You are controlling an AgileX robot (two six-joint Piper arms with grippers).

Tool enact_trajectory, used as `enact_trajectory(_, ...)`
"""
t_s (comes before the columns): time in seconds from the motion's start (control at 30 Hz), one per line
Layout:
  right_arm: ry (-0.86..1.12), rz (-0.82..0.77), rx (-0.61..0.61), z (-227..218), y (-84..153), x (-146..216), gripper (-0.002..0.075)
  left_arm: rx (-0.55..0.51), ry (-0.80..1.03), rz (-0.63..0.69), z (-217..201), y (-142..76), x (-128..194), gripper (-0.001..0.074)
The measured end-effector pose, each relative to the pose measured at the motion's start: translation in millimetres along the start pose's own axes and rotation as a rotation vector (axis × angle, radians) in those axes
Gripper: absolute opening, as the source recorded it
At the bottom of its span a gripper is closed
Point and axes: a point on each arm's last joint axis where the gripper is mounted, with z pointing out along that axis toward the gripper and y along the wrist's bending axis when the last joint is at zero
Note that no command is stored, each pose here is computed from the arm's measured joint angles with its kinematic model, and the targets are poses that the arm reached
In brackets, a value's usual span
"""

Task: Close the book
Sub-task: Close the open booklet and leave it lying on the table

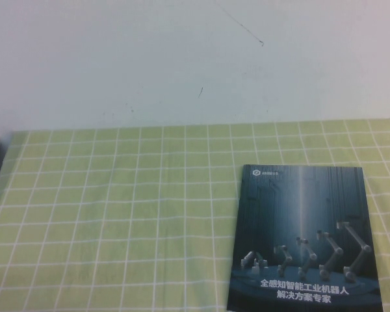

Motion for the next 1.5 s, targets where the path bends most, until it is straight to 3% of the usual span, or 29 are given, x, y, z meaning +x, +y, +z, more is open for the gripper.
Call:
enact_trajectory(0.2, 0.0, 0.0, 0.0, 0.0, 0.0, 0.0, -0.0003, -0.005, 0.0, -0.012, 0.0, 0.5, 0.0, -0.0002)
enact_trajectory(0.43, 0.0, 0.0, 0.0, 0.0, 0.0, 0.0, -0.0003, -0.007, -0.002, 0.076, -0.2, 0.6, -0.2, -0.0002)
enact_trajectory(1.07, -0.008, -0.014, 0.005, 0.3, -0.2, 0.7, -0.0003, -0.008, -0.001, 0.088, -0.4, 0.6, -0.6, -0.0002)
enact_trajectory(1.23, -0.048, -0.071, 0.072, 1.2, -1.9, 14.5, -0.0003, -0.008, -0.001, 0.091, -0.4, 0.7, -0.6, -0.0002)
enact_trajectory(1.5, -0.191, -0.008, 0.274, 14.2, -5.7, 52.9, -0.0003, -0.008, -0.001, 0.091, -0.4, 0.7, -0.6, -0.0002)
